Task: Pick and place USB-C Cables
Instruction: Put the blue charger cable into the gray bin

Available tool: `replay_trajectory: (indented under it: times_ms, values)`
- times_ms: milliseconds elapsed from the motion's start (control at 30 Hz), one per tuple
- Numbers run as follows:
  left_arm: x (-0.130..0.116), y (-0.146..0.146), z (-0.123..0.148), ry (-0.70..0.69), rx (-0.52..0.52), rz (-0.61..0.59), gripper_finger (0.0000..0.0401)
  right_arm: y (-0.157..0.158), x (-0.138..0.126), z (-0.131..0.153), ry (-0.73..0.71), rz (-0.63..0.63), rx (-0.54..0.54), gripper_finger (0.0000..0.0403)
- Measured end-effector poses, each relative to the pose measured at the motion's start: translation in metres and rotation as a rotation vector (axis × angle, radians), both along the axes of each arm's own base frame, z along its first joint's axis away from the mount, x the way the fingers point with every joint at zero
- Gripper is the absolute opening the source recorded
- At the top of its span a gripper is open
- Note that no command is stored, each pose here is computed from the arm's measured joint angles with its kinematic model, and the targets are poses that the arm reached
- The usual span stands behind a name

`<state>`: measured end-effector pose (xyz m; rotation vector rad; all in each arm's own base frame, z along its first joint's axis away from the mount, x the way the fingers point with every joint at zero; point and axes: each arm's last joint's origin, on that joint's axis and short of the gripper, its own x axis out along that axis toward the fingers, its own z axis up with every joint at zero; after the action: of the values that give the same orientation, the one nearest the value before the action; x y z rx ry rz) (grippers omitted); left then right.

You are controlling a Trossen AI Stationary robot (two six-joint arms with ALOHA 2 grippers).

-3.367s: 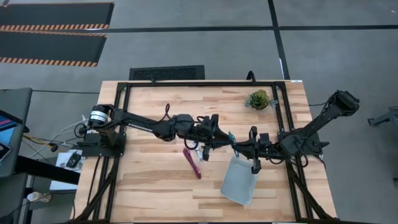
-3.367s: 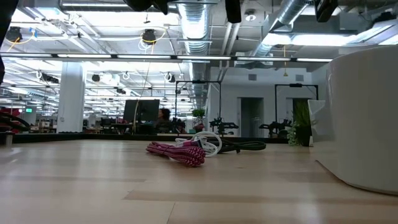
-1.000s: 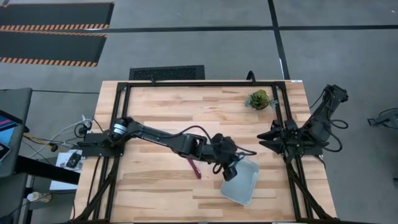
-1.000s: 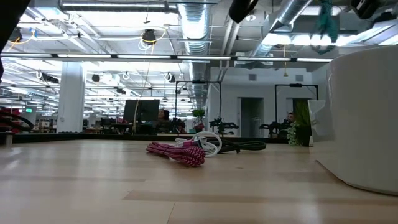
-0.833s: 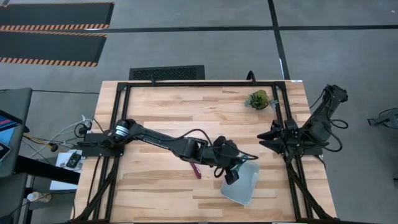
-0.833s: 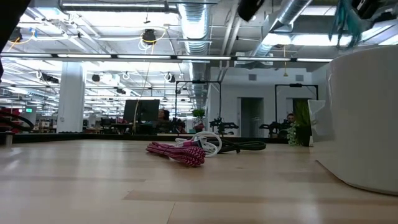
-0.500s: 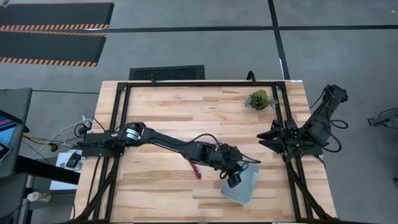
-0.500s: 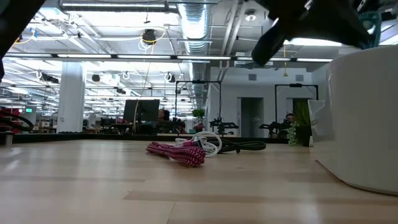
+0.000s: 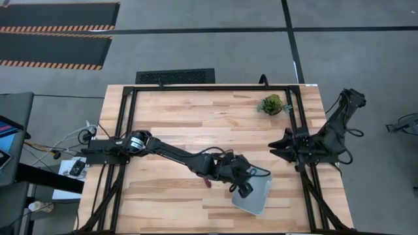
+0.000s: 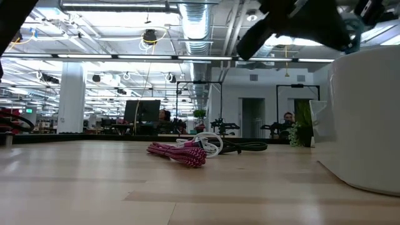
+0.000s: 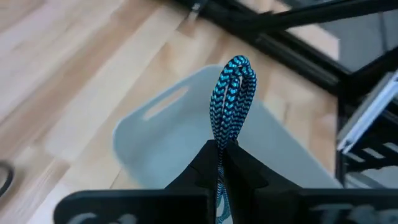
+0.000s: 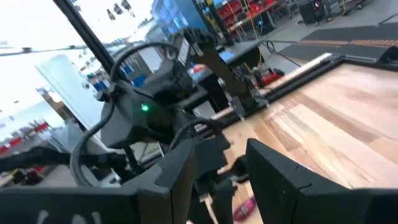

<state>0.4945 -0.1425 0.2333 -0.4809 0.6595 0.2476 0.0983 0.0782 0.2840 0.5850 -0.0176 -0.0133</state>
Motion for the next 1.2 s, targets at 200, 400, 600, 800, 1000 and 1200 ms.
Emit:
replay_trajectory:
  times_ms: [200,400,600,800,1000,1200]
  values:
    - [-0.005,0.001,-0.006,0.074,-0.008,0.027,0.0000,0.004,0.006,-0.005,0.031,-0.013,0.029,0.0168]
    - [-0.002,-0.015,0.002,-0.013,0.098,-0.204,0.0000,0.007,0.009,-0.008,0.046,-0.014,0.056,0.0168]
    - [-0.004,-0.019,0.001,0.002,0.441,-0.591,0.0000,0.007,0.009,-0.007,0.043,-0.014,0.060,0.0168]
    - [-0.004,-0.019,0.000,-0.010,0.769,-0.878,0.0000,0.007,0.008,-0.008,0.045,-0.011,0.058,0.0168]
    - [-0.001,-0.010,0.001,-0.042,0.959,-1.060,0.0000,0.007,0.008,-0.009,0.054,-0.013,0.043,0.0168]
    - [0.003,0.001,0.001,-0.055,1.058,-1.149,0.0000,0.007,0.008,-0.009,0.054,-0.012,0.043,0.0168]
